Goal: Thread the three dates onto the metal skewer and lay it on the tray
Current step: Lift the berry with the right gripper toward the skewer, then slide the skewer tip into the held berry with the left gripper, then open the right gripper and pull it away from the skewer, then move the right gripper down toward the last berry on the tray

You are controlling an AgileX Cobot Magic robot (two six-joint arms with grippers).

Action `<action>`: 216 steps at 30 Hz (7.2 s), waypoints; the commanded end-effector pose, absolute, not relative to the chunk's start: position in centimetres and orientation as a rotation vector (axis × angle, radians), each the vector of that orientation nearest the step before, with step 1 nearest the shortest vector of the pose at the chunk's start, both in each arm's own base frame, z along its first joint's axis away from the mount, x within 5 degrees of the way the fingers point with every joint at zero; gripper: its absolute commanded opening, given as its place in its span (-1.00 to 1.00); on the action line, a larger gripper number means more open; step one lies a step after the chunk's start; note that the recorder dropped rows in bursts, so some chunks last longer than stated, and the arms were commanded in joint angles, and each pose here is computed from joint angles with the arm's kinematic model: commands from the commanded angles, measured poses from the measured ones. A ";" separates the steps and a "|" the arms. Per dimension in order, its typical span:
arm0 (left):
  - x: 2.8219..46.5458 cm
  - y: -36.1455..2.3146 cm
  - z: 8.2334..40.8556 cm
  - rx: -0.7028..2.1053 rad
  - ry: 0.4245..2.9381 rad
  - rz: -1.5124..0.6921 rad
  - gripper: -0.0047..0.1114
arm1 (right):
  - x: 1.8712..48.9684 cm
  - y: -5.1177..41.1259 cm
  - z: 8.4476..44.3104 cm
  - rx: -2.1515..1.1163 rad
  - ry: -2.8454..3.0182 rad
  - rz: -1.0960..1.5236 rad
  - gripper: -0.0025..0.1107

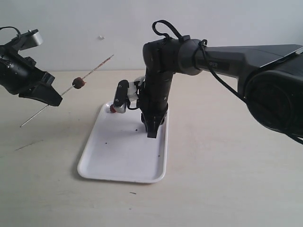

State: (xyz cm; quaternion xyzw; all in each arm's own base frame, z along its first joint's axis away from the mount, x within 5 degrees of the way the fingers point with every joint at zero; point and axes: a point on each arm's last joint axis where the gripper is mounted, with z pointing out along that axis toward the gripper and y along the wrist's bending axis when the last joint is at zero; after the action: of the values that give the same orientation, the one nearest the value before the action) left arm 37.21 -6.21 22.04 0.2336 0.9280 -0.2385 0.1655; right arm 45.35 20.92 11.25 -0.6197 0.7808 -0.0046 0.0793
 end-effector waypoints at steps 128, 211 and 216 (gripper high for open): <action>38.2 -14.4 21.8 0.556 2.197 -0.913 -0.92 | 49.1 19.7 23.6 0.119 2.373 0.914 -0.43; 38.4 -2.5 21.3 0.307 2.415 -0.917 -0.92 | 47.2 25.0 17.0 -0.510 2.477 0.215 0.03; 38.4 -1.6 21.2 0.260 2.431 -0.909 -0.92 | 47.4 24.8 18.4 -0.485 2.583 0.164 0.01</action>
State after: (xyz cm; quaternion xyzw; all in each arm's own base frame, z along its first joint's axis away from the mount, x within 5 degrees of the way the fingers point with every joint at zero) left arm 38.42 -2.08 20.65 0.1098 0.8987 -0.3389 0.2559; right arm 47.18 24.99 17.29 -0.1877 0.9422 0.0719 0.2680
